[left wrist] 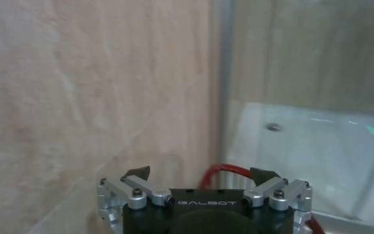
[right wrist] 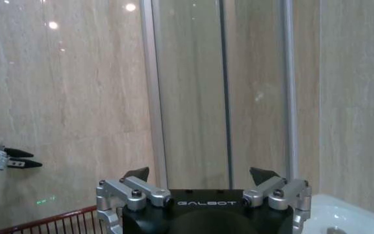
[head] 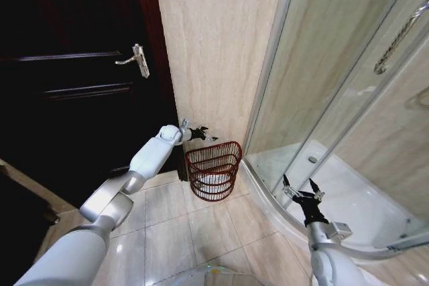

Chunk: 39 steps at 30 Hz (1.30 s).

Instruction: Discard the used towel into the hamper.

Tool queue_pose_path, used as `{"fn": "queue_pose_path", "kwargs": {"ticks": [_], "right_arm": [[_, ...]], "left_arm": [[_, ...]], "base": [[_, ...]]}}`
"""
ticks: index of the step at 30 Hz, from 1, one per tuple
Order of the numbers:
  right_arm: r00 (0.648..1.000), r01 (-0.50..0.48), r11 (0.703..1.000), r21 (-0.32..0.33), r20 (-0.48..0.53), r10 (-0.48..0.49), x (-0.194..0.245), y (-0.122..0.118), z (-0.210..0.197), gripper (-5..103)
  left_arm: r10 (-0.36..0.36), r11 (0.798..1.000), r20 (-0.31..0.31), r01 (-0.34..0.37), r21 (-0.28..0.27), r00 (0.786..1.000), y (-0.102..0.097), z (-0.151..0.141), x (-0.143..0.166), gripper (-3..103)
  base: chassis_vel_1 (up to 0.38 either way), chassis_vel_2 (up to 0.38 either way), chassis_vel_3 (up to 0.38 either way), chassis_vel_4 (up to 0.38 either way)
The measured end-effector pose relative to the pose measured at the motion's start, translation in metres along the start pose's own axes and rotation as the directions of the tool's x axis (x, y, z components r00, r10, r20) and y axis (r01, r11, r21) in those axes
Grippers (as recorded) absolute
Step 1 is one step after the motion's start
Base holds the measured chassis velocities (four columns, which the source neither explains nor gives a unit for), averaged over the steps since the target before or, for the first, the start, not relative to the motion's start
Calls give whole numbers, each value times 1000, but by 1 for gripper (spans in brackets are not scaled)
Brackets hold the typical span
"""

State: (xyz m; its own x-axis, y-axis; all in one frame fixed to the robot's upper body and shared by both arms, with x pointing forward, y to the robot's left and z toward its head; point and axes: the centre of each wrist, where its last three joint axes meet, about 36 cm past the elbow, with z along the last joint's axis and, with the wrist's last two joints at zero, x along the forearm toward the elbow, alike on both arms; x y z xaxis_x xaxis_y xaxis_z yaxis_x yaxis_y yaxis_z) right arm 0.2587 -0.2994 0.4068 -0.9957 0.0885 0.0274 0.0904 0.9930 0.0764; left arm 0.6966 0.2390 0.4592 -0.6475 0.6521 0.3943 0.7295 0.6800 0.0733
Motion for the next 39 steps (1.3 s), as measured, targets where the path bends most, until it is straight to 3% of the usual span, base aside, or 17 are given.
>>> {"fn": "queue_pose_path", "kwargs": {"ticks": [4,6,9,10,12,13,14,16,17,18,19,21,22,25,29,32,39], "right_arm": [[1000,-2,1000,-6,7,2,1,0,-3,100],[1000,-3,1000,-8,10,3,2,-1,-4,100],[1000,-1,1000,-11,12,2,4,0,-6,100],[1000,-1,1000,-11,12,2,4,0,-6,100],[1000,1,1000,-12,18,-1,5,1,-7,100],[1000,4,1000,-13,20,-3,6,2,-6,100],[1000,6,1000,-14,21,-6,7,2,-6,100],[1000,8,1000,-15,21,-8,7,2,-6,100],[1000,10,1000,-18,20,-9,8,2,-5,100],[1000,11,1000,-21,21,-10,9,2,-5,100],[1000,11,1000,-21,21,-10,9,2,-5,100],[1000,11,1000,-19,26,-10,8,1,-5,100],[1000,11,1000,-19,26,-10,8,1,-5,100],[999,11,1000,-18,36,-11,7,1,-5,100],[999,17,1000,-13,47,-16,8,3,-7,100],[998,19,1000,-8,54,-19,10,6,-9,100],[999,26,999,46,46,-28,14,11,-19,100]], "left_arm": [[-185,982,66,183,39,980,-37,28,12,100],[-276,960,89,270,72,957,-56,44,21,100],[-449,890,139,428,155,883,-104,81,58,100],[-449,890,139,428,155,883,-104,81,58,100],[-522,847,142,492,199,841,-134,100,80,100],[-584,805,150,546,233,797,-147,108,96,100],[-630,769,155,585,257,761,-152,114,108,100],[-657,747,156,608,270,737,-155,118,114,100],[-699,708,156,646,285,698,-159,126,128,100],[-738,670,147,686,284,659,-163,134,147,100],[-738,670,147,686,284,659,-163,134,147,100],[-811,583,134,767,267,570,-170,146,182,100],[-811,583,134,767,267,570,-170,146,182,100],[-874,485,121,829,278,471,-191,149,219,100],[-895,445,122,851,279,428,-212,149,241,100],[-898,440,115,853,281,425,-221,151,247,100],[-857,515,146,817,260,494,-237,150,244,100]], "base": [[0,0,0,0],[0,0,0,0],[0,0,0,0],[0,0,0,0],[0,0,0,0],[0,0,0,0],[0,0,0,0],[0,0,0,0],[0,0,0,0],[0,0,0,0],[0,0,0,0],[0,0,0,0],[0,0,0,0],[0,0,0,0],[0,0,0,0],[0,0,0,0],[0,0,0,0]]}}
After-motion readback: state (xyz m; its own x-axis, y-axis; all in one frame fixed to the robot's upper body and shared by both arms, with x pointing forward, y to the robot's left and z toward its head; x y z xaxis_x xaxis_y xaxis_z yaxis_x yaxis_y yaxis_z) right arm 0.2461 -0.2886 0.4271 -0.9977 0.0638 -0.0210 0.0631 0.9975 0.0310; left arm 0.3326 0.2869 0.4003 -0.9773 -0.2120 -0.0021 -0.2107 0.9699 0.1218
